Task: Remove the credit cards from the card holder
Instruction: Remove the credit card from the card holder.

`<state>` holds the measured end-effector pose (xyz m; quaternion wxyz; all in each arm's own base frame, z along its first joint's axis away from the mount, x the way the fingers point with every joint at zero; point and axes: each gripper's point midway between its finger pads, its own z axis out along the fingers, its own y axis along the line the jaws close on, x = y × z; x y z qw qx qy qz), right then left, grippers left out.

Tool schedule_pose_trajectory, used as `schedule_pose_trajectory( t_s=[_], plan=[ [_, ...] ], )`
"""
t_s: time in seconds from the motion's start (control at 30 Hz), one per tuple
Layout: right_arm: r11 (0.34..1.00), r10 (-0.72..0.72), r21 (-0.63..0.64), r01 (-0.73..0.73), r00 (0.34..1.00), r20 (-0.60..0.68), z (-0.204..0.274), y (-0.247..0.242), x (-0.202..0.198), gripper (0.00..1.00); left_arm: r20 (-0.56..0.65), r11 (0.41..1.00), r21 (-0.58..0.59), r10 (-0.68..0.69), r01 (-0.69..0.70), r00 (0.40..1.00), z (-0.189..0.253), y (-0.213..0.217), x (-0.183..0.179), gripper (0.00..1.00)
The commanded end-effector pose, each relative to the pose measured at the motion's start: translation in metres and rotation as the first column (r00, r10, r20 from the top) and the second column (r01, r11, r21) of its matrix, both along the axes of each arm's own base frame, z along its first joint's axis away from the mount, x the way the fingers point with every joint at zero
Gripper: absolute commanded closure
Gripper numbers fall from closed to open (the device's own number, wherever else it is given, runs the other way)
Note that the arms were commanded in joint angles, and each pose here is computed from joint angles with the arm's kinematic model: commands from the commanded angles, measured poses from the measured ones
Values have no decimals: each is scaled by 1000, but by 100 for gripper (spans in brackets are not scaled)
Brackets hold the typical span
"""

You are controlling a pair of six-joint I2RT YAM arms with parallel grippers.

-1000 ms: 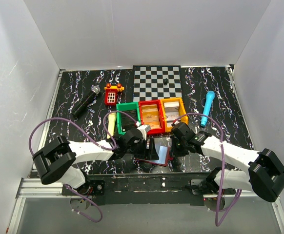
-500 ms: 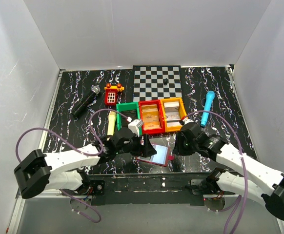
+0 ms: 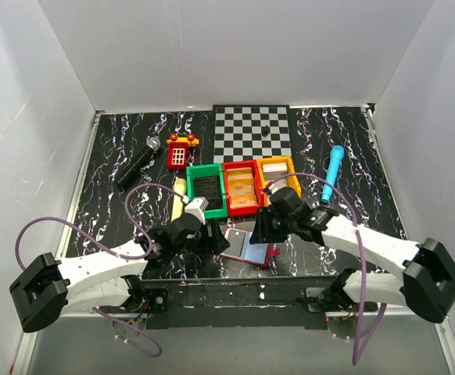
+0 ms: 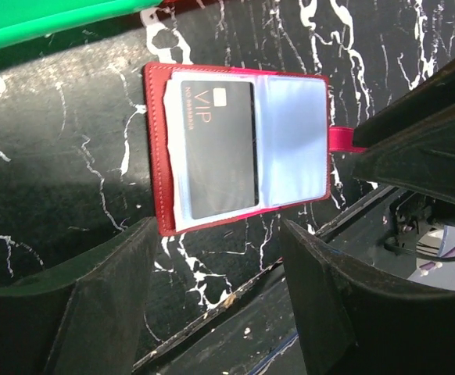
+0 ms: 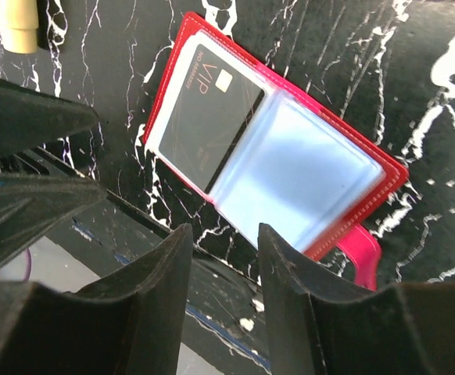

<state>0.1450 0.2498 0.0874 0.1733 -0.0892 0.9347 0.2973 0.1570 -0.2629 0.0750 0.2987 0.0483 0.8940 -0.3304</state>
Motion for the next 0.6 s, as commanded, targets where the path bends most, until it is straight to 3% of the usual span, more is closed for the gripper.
schedule_pose_trajectory(
  t_s=[0.0,0.27,0.57],
  plan=[
    [996,15,85,-17,1000,16,12,38,18,52,18,999,-13,44,-43,999,1,9,2,38],
    [998,30,64,-28,999,-34,-9,60,27,51,31,997,-39,61,-60,998,6,20,-3,37],
    [996,65,-59,-70,994,-84,-34,60,20,52,34,997,-48,65,-63,997,6,23,-5,37]
  ],
)
